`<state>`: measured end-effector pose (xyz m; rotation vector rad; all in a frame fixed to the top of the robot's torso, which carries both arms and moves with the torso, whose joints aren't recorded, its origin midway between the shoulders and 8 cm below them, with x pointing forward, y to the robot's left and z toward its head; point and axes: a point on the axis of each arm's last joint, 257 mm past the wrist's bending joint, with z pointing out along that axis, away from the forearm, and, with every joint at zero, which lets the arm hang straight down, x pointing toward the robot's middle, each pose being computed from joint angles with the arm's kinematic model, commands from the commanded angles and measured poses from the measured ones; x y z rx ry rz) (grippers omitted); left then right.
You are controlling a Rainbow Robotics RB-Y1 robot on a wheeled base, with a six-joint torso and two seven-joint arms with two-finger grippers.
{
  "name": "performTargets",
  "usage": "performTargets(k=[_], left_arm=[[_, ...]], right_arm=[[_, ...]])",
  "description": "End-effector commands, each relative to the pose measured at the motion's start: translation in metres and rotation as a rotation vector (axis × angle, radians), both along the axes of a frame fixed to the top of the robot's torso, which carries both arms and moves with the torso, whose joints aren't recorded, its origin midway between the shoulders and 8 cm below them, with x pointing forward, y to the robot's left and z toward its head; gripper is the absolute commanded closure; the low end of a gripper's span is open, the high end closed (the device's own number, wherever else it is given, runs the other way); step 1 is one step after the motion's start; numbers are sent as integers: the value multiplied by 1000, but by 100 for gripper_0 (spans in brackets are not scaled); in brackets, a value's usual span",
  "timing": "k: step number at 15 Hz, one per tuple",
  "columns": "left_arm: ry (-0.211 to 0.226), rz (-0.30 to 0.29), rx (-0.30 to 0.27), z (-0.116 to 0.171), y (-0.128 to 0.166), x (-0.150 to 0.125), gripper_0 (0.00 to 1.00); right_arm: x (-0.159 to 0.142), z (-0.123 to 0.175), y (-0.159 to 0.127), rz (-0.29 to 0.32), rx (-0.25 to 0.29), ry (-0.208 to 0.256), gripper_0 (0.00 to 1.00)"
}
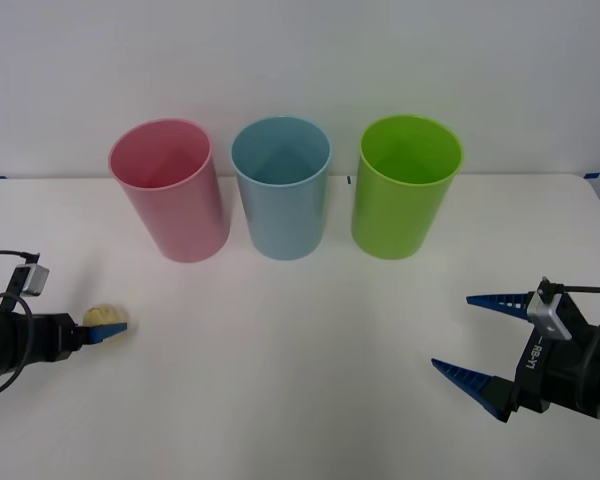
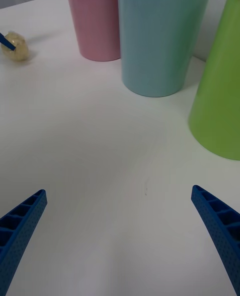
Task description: Put cans in the blue bin and PET bottles in the pink bin and trash in the green bin.
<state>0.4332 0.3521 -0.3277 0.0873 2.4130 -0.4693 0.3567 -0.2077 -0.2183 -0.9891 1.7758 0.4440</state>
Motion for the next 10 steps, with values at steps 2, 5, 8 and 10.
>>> performTargets(k=[2, 5, 8, 10], left_arm=[[4, 1, -4, -8, -4, 4, 0], [-3, 3, -3, -12, -7, 10, 0], [-4, -1, -2, -13, -8, 10, 0], [-4, -5, -9, -14, -13, 10, 0]], right_arm=[[0, 0, 0, 0, 0, 0, 0], [0, 0, 0, 0, 0, 0, 0], [0, 0, 0, 0, 0, 0, 0], [0, 0, 0, 0, 0, 0, 0]])
